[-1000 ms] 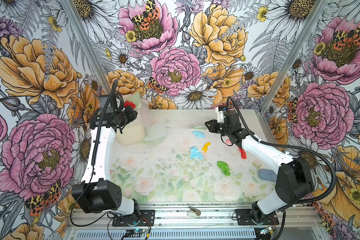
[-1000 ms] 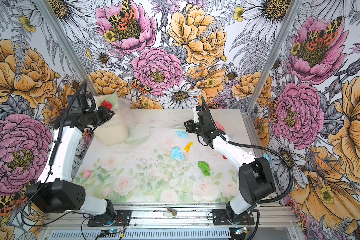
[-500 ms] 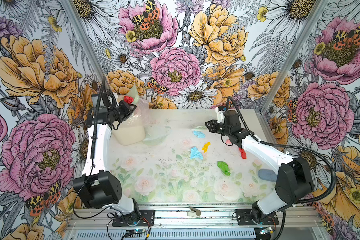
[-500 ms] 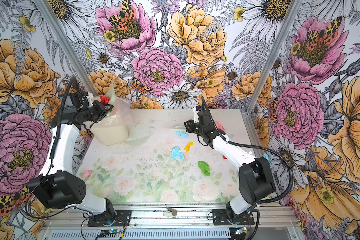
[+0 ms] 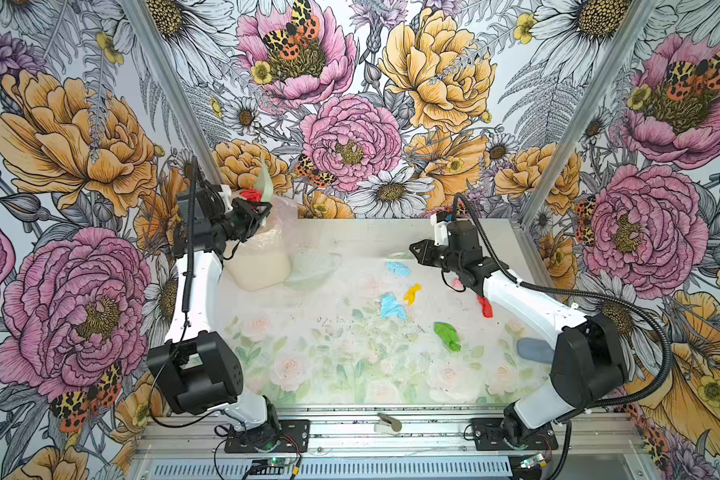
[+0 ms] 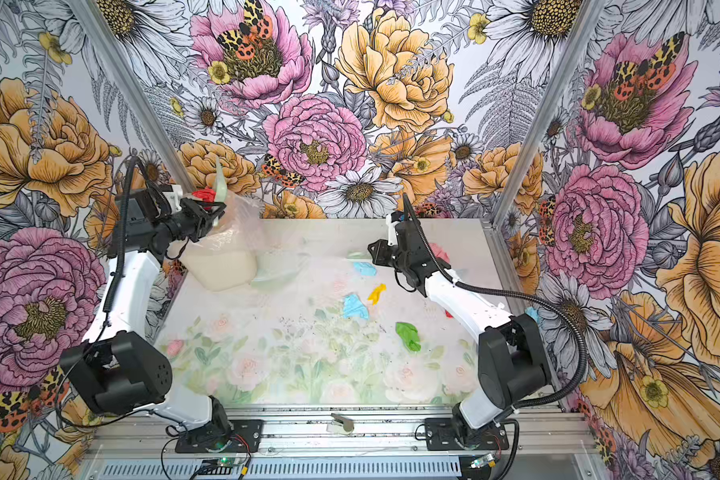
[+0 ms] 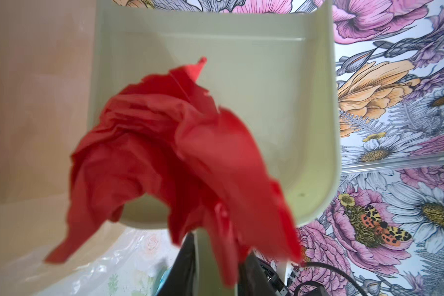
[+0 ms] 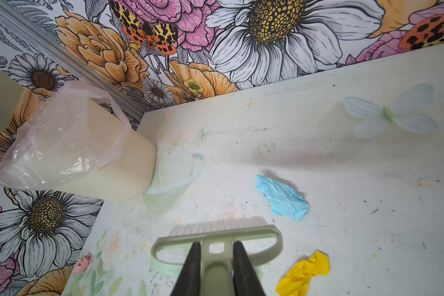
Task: Sweep away the paper scraps from the table
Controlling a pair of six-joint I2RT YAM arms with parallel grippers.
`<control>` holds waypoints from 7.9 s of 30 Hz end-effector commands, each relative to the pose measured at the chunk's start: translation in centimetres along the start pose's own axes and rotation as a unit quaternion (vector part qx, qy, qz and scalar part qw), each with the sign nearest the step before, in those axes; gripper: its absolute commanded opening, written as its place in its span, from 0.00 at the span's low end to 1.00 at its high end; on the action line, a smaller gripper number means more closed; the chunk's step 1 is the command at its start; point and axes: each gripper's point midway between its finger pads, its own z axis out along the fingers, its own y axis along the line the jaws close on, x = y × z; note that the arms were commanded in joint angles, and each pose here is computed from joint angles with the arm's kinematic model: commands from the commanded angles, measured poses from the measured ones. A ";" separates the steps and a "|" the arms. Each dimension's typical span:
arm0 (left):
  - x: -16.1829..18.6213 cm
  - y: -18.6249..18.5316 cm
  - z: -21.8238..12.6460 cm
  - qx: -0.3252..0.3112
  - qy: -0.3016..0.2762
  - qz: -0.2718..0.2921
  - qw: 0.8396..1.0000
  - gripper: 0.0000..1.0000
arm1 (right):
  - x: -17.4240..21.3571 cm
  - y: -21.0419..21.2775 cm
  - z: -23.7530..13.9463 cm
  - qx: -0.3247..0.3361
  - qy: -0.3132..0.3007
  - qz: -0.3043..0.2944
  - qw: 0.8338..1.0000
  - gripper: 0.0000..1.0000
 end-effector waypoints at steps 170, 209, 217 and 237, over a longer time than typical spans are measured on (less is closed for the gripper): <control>39.6 17.1 -4.4 -0.321 0.248 0.386 0.829 0.00 | 12.0 4.3 5.4 0.080 0.206 -0.193 0.956 0.00; 42.1 16.5 0.1 -0.330 0.274 0.426 0.797 0.00 | 6.1 3.6 8.2 0.124 0.120 -0.096 0.980 0.00; 42.7 16.5 0.6 -0.327 0.278 0.425 0.797 0.00 | 8.9 3.6 7.2 0.122 0.146 -0.093 0.977 0.00; 43.1 16.7 1.2 -0.325 0.280 0.428 0.795 0.00 | 12.3 7.9 3.3 0.042 0.192 -0.060 0.979 0.00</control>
